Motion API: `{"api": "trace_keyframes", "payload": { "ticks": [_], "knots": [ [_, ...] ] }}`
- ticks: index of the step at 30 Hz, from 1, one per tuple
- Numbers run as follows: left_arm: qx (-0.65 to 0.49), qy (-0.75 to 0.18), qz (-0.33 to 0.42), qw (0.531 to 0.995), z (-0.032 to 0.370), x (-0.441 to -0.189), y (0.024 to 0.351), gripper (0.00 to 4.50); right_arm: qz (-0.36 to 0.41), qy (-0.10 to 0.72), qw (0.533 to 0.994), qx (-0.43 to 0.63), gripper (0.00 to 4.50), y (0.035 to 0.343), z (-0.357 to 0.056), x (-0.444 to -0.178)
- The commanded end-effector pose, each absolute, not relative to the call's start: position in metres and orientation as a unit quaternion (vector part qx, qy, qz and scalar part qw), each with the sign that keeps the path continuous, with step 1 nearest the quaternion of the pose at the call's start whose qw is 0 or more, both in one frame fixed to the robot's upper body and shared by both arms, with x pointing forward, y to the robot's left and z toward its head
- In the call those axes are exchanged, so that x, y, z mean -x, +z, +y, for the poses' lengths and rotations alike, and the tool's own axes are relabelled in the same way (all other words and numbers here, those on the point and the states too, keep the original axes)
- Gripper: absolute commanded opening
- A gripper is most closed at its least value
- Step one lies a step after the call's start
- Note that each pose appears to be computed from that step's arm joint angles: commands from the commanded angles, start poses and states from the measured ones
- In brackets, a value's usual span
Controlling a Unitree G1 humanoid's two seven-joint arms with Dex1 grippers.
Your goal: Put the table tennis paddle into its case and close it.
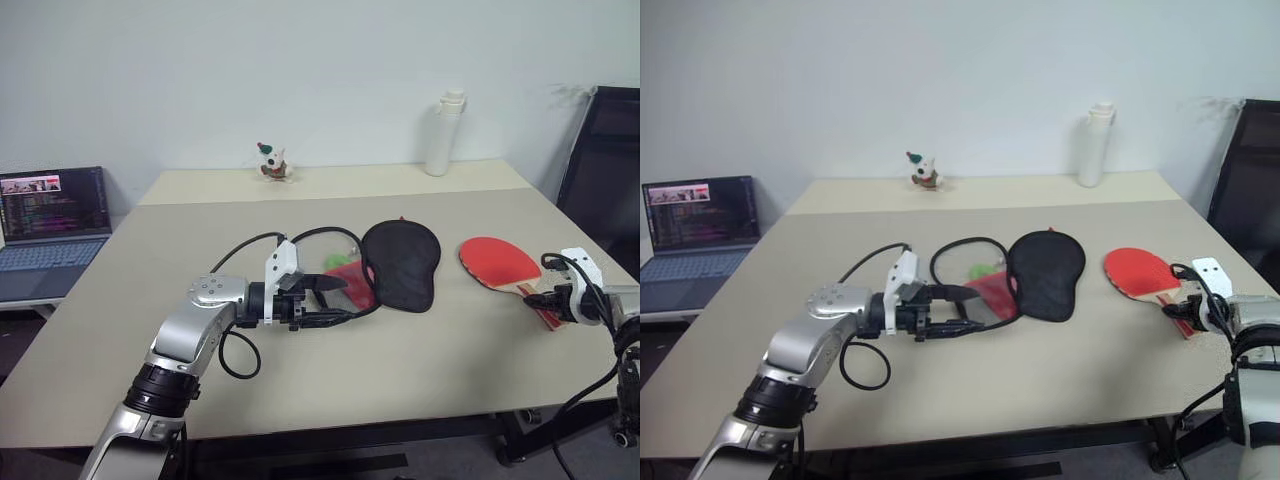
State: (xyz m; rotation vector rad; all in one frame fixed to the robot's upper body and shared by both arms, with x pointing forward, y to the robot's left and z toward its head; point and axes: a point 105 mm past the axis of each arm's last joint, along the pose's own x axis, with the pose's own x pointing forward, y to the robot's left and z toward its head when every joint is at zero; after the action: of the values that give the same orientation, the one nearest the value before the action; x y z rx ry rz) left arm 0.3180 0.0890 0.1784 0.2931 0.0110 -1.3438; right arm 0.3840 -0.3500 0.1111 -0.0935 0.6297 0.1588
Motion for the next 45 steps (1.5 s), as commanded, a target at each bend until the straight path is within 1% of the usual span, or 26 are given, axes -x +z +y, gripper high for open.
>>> {"api": "trace_keyframes", "payload": {
  "ticks": [1, 6, 11, 14, 16, 21, 27, 29, 33, 38, 45],
  "knots": [
    [-0.141, -0.617, -0.018, 0.774, 0.090, -0.313, 0.192, 3.19, 0.263, 0.068, 0.962, 0.036, 1.04, 0.127, -0.343, -0.394],
    [-0.137, -0.603, -0.005, 0.786, 0.100, -0.310, 0.187, 3.19, 0.212, 0.097, 0.972, 0.016, 1.04, 0.159, -0.321, -0.401],
    [-0.133, -0.593, 0.004, 0.794, 0.106, -0.307, 0.184, 3.19, 0.175, 0.113, 0.978, 0.007, 1.04, 0.183, -0.299, -0.398],
    [-0.132, -0.588, 0.006, 0.798, 0.109, -0.307, 0.184, 3.19, 0.154, 0.136, 0.979, -0.008, 1.04, 0.196, -0.270, -0.397],
    [-0.131, -0.586, 0.006, 0.800, 0.109, -0.306, 0.183, 3.19, 0.145, 0.150, 0.978, -0.025, 1.04, 0.199, -0.247, -0.398],
    [-0.129, -0.583, 0.007, 0.802, 0.109, -0.306, 0.182, 3.19, 0.141, 0.157, 0.975, -0.074, 1.04, 0.193, -0.199, -0.404],
    [-0.129, -0.580, 0.007, 0.805, 0.110, -0.305, 0.181, 3.19, 0.149, 0.165, 0.968, -0.114, 1.04, 0.179, -0.152, -0.411],
    [-0.129, -0.578, 0.008, 0.806, 0.111, -0.305, 0.180, 3.19, 0.153, 0.165, 0.966, -0.125, 1.04, 0.174, -0.144, -0.414],
    [-0.129, -0.575, 0.008, 0.808, 0.113, -0.305, 0.179, 3.19, 0.159, 0.150, 0.967, -0.133, 1.04, 0.166, -0.137, -0.421],
    [-0.128, -0.573, 0.008, 0.809, 0.113, -0.305, 0.177, 3.19, 0.163, 0.118, 0.970, -0.134, 1.04, 0.158, -0.141, -0.430],
    [-0.127, -0.571, 0.008, 0.811, 0.114, -0.304, 0.175, 3.19, 0.167, 0.095, 0.972, -0.134, 1.04, 0.155, -0.143, -0.430]
  ]
}}
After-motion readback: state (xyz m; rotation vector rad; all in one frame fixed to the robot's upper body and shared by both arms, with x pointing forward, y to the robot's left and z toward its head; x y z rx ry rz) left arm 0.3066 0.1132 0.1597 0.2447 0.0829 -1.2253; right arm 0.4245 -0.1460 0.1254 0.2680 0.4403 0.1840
